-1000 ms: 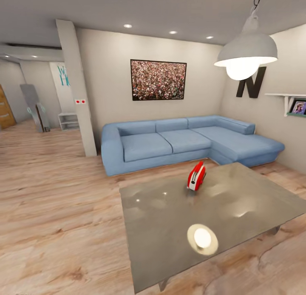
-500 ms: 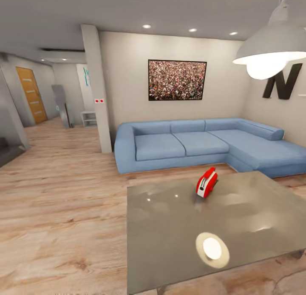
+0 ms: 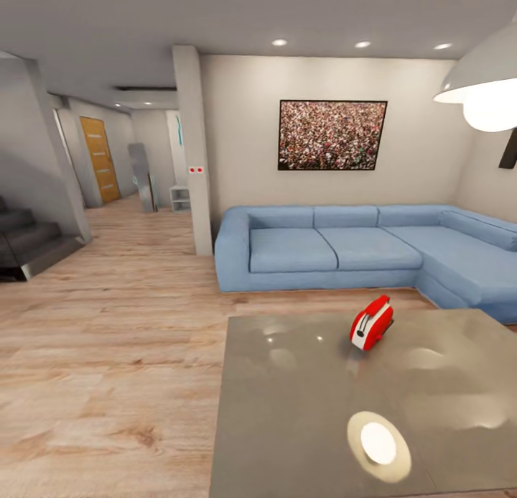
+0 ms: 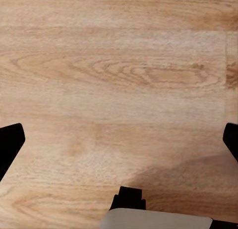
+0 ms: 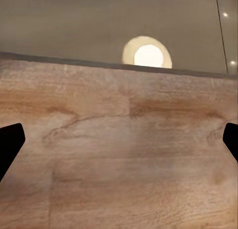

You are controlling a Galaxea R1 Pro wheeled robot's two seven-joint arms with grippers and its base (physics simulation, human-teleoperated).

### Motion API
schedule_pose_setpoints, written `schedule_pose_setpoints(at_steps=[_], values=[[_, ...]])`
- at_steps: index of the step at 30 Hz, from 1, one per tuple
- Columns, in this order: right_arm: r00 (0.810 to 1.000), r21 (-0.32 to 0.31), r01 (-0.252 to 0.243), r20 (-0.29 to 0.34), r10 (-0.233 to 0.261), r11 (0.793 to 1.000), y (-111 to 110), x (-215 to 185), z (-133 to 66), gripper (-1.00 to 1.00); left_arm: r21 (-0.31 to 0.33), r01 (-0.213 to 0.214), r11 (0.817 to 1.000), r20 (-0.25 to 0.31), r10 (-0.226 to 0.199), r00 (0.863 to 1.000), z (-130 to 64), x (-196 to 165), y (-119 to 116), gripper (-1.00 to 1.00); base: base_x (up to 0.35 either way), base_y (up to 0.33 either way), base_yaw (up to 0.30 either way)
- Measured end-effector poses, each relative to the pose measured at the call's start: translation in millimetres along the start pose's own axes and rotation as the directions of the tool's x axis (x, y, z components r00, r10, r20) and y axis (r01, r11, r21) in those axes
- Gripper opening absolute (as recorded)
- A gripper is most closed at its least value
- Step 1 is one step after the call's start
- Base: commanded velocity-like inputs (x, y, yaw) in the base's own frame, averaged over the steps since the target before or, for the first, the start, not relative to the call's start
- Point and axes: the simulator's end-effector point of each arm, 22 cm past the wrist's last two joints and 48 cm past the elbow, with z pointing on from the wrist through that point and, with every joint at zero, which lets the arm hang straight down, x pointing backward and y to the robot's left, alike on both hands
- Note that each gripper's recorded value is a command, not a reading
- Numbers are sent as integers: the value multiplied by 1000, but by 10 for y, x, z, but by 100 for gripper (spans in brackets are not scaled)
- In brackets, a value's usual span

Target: Turn on the radio receiver that's on the table in the living room.

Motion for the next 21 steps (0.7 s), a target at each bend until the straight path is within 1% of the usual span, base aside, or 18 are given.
schedule_pose_setpoints(at_steps=[7,10,16,21], values=[[1000,0,0,1,0,1000,-1,-6,1,100,1,1,1000,0,-1,1000,-1,0,-7,100,10,-10,34],[1000,0,0,1,0,1000,-1,-6,1,100,2,1,1000,0,-1,1000,-2,0,-16,100,1,-1,192],[1000,1,-1,0,1,1000,-3,-2,1,100,3,2,1000,0,-2,1000,-4,1,-27,100,0,0,264],[1000,1,0,0,0,1000,-3,-3,1,100,4,2,1000,1,-2,1000,-4,-1,-29,100,0,0,101]])
